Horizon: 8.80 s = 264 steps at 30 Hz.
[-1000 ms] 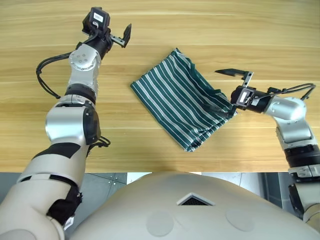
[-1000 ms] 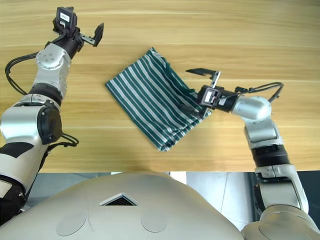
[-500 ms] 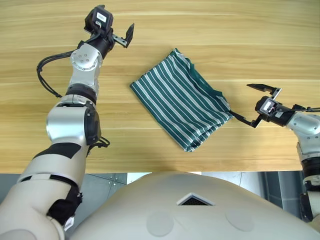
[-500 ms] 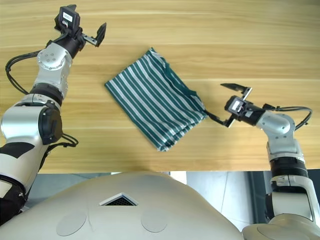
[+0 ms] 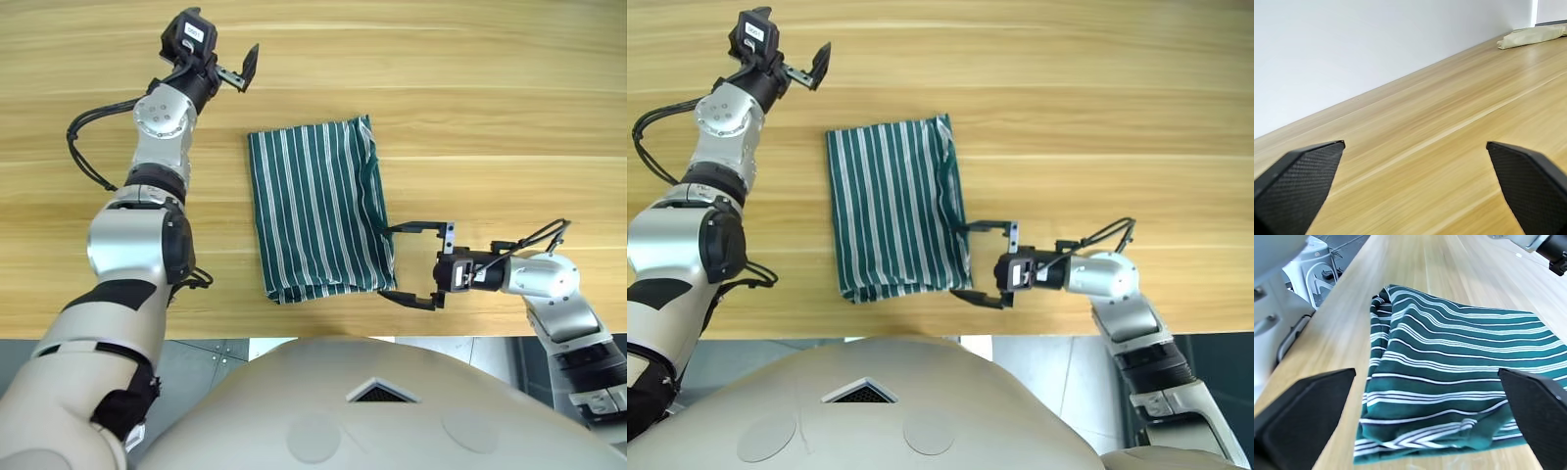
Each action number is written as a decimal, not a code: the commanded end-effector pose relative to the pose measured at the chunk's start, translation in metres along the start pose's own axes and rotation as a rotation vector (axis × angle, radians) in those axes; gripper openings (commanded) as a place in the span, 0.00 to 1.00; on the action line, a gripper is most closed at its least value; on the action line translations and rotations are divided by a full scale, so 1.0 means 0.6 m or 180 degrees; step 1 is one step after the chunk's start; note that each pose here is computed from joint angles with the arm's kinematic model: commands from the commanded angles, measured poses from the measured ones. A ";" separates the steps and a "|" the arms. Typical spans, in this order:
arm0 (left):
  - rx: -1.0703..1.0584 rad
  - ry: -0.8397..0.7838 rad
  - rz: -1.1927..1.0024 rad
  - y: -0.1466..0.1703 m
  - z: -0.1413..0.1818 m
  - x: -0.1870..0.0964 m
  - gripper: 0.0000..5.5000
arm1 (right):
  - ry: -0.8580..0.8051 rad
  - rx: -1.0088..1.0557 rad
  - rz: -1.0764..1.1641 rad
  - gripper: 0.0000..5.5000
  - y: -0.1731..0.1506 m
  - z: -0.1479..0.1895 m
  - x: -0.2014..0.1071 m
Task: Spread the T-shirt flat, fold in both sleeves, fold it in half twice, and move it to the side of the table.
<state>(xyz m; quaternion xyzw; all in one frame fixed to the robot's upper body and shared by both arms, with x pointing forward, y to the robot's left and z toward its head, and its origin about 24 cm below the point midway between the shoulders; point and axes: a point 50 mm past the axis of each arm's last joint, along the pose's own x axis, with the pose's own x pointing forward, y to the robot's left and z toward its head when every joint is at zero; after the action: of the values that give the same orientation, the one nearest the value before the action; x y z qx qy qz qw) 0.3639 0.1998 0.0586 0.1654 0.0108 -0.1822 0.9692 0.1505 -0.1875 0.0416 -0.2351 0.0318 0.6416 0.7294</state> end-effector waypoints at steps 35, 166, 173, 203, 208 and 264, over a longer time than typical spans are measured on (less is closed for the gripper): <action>0.2382 -0.0326 -0.4061 -0.130 -0.021 -0.331 0.98 | 0.0901 -0.0791 0.0692 0.98 -0.017 0.016 -0.003; -0.0222 0.0606 -0.2037 -0.111 -0.105 -0.087 0.13 | 0.1115 -0.0134 -0.0897 0.01 -0.148 -0.120 0.085; -0.0419 0.0830 -0.1817 -0.108 -0.106 -0.069 0.35 | 0.0918 0.0316 -0.1156 0.10 -0.154 -0.133 0.082; -0.0857 -0.1175 -0.1583 -0.060 0.035 -0.016 0.76 | -0.1464 0.1184 -0.2152 0.87 -0.254 -0.063 0.059; -0.0356 -0.1501 -0.2477 -0.074 0.008 -0.085 0.60 | -0.1409 0.0727 -0.1705 0.71 -0.241 -0.029 0.095; 0.2408 -0.0156 -0.2812 -0.114 -0.090 -0.137 0.00 | 0.1138 0.0016 -0.1019 0.01 -0.176 -0.146 0.149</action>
<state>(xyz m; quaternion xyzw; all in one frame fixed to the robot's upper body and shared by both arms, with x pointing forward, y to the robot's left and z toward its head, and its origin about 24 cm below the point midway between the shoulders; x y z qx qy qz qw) 0.2839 0.1734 0.0025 0.5118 -0.0366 -0.5353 0.6709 0.3170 -0.1463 -0.0123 -0.3680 0.0938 0.3918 0.8380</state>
